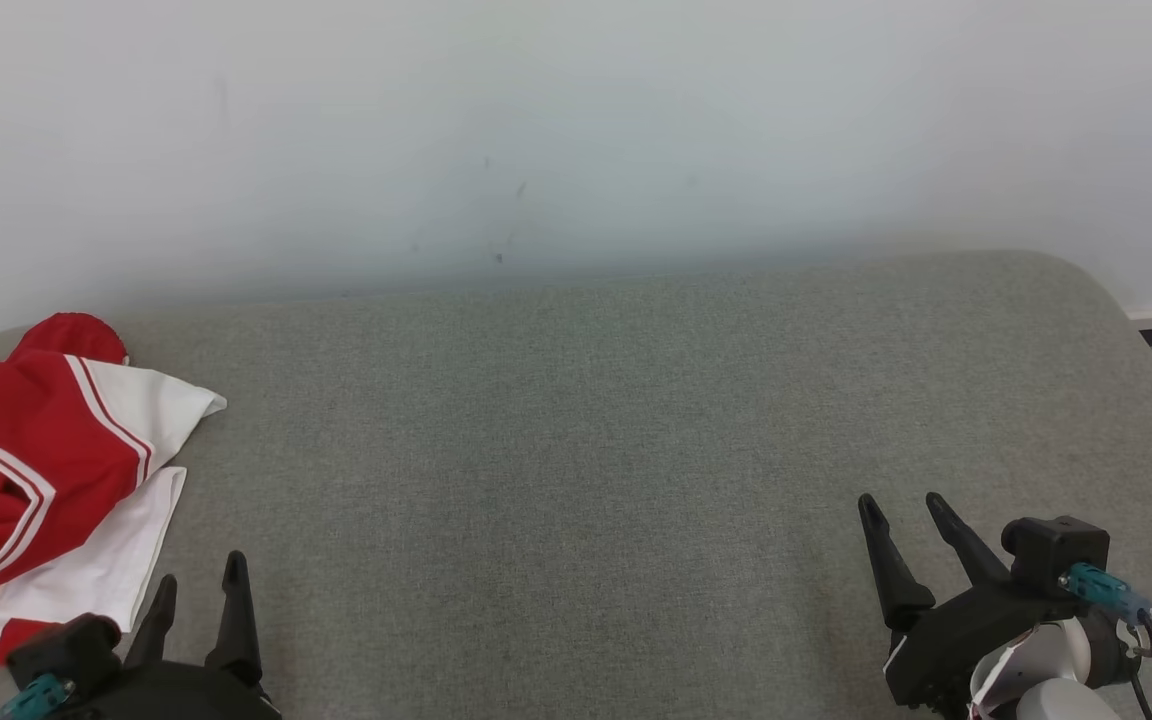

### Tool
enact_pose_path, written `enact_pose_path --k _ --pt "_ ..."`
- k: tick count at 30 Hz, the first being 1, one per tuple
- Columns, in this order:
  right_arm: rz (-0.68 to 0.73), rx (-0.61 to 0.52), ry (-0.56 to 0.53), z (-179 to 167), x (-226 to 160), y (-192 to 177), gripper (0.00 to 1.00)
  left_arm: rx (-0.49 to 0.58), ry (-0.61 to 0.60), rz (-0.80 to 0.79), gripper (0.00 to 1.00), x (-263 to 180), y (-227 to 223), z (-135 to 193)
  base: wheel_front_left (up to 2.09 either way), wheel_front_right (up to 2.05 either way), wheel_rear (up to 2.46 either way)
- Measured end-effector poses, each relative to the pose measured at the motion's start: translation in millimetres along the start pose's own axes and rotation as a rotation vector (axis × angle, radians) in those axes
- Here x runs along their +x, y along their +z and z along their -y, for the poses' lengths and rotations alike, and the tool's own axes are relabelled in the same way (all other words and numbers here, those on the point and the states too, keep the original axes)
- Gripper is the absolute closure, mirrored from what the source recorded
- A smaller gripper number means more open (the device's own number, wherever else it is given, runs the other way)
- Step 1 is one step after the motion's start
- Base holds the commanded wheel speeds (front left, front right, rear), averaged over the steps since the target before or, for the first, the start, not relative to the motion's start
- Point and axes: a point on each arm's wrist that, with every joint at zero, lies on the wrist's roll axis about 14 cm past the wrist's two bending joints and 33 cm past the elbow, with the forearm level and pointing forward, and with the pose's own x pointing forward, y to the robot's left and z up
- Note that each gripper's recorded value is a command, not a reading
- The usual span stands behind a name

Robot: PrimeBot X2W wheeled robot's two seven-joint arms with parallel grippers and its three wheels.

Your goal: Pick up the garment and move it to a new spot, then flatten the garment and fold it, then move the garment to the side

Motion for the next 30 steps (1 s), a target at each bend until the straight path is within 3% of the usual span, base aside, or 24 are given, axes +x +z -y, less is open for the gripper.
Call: enact_pose_path --k 17,21,30 --pt "0.068 -0.204 0.002 -3.7 0.1 17.4 0.00 0.198 -0.010 0.026 0.00 -0.7 11.9 7.9 0.00 0.00 0.00" --pt "0.083 -0.254 0.005 -4.9 -0.3 20.0 0.00 0.307 -0.036 0.015 0.00 -1.0 8.4 13.6 0.00 0.00 0.00" --pt "0.081 -0.255 0.002 -2.8 0.2 19.9 0.00 0.304 -0.041 -0.001 0.00 0.4 6.7 15.5 0.00 0.00 0.00"
